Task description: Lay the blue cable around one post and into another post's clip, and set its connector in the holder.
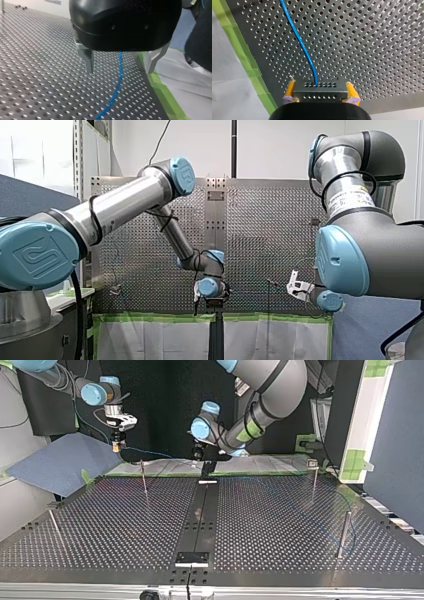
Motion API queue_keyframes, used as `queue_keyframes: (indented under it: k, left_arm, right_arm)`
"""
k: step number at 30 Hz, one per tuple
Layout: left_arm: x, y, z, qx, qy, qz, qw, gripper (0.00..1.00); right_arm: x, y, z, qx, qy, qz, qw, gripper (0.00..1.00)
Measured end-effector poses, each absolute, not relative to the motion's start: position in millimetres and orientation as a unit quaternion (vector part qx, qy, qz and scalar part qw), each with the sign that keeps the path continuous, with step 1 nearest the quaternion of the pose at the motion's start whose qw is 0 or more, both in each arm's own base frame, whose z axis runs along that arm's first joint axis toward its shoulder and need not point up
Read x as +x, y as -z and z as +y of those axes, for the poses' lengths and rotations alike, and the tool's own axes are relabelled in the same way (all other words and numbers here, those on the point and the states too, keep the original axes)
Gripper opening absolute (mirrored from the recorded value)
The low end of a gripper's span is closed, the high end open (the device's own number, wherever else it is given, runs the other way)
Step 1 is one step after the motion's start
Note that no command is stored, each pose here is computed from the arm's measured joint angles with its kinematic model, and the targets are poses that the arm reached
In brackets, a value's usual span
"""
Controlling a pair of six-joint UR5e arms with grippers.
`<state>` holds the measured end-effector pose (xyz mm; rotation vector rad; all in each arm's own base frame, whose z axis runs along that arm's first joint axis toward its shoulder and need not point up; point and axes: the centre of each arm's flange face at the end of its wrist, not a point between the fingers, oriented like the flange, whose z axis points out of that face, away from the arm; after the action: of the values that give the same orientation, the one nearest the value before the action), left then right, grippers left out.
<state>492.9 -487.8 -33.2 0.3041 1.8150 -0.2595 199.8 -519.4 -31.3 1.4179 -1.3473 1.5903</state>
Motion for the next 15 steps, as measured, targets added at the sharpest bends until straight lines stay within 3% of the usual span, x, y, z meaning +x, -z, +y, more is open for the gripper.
queue_keyframes:
  k: [15]
  left_arm:
    - [516, 35, -500, 0.119, 0.105, 0.78, 0.605, 1.0]
  right_arm:
    - [200, 32, -519, 0.536, -0.6, -0.509, 0.305, 0.0]
